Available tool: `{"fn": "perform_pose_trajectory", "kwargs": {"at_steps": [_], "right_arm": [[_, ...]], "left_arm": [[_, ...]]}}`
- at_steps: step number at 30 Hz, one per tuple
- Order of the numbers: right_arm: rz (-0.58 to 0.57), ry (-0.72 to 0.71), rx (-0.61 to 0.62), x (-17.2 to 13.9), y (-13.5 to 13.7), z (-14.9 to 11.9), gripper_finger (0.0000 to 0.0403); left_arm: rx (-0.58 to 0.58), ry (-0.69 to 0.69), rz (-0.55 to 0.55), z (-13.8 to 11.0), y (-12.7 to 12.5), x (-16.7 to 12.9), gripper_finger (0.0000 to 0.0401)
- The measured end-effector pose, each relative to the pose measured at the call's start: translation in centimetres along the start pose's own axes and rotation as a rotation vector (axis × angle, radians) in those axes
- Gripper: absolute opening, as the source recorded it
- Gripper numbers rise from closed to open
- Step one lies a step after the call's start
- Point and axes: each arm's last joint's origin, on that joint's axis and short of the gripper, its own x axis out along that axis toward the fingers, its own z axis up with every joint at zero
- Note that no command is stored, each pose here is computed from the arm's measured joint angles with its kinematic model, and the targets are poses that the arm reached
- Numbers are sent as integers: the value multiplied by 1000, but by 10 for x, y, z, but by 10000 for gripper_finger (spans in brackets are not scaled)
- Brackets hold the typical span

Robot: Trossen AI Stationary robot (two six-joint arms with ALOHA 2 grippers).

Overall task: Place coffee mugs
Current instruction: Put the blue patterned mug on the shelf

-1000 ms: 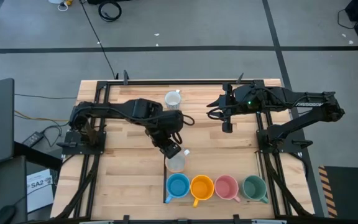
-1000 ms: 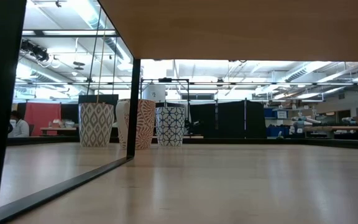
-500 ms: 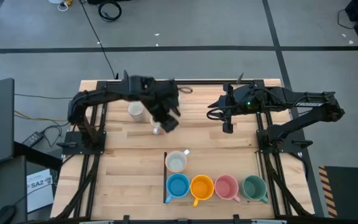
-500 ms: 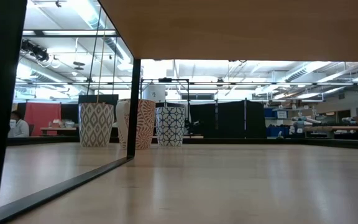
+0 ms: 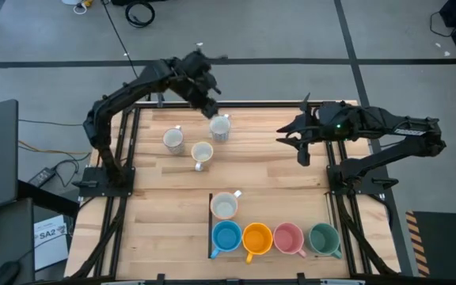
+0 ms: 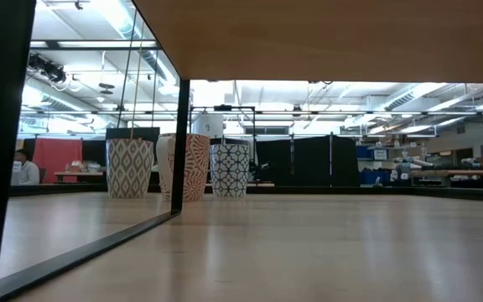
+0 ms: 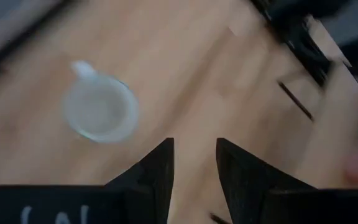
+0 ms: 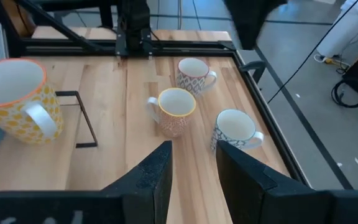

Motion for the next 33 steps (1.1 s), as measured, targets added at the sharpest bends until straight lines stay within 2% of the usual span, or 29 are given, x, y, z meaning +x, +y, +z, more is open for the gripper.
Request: {"fn": "perform_pose_trajectory", "kwargs": {"at_steps": [3, 7, 16, 23, 33], "right_arm": [[-19, -4, 1, -1, -1, 0, 130], [-34, 8, 3, 2, -2, 0, 130], [-92, 82, 85, 5, -14, -7, 130], [-128, 115, 108, 5, -22, -11, 130], [-150, 122, 122, 5, -27, -11, 130]], "left_arm": [[9, -47, 67, 8, 20, -4, 126], [-2, -36, 117, 15, 46, 2, 126], [-32, 97, 160, 25, 87, 60, 126], [-22, 208, 140, 22, 101, 98, 126], [27, 260, 126, 17, 96, 113, 126]]}}
